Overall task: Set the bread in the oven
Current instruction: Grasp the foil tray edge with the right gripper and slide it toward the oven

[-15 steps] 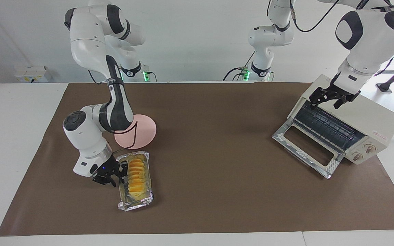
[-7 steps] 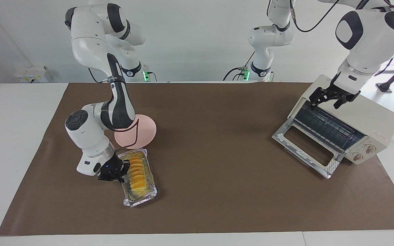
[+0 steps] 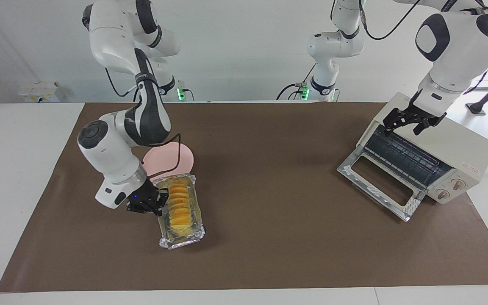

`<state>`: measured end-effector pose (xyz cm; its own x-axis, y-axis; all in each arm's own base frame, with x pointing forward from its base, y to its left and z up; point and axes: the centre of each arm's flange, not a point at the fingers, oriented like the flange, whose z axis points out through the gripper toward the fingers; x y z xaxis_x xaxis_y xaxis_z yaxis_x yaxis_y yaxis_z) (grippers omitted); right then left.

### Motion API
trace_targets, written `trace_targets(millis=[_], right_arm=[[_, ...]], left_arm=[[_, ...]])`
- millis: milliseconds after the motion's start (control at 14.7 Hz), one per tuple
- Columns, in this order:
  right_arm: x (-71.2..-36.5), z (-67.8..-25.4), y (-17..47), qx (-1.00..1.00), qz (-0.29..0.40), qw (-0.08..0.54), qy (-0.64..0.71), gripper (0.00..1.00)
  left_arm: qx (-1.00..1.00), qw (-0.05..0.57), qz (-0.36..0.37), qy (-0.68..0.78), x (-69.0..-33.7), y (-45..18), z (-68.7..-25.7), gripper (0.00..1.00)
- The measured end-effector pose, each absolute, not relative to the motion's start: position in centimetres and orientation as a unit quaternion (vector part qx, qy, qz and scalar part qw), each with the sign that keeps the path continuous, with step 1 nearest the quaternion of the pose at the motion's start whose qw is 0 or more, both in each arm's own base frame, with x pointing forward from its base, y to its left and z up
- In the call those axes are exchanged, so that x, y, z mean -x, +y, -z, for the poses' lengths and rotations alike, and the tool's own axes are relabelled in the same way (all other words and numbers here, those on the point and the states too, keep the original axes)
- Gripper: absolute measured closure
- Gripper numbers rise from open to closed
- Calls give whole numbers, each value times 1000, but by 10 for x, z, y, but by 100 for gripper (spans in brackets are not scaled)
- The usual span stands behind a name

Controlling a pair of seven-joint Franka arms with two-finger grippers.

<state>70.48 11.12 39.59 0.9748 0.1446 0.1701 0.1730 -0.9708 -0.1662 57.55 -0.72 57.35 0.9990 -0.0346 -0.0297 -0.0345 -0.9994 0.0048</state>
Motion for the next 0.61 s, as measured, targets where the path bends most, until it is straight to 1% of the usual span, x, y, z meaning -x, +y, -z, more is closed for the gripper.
trace_targets(millis=[273, 613], right_arm=[[-686, -414, 211, 991, 70, 112, 22, 98], [-645, -406, 322, 985, 64, 135, 85, 98]], left_arm=[[-1000, 2, 15, -17, -576, -7, -574, 0], [-1000, 2, 15, -17, -576, -7, -574, 0]])
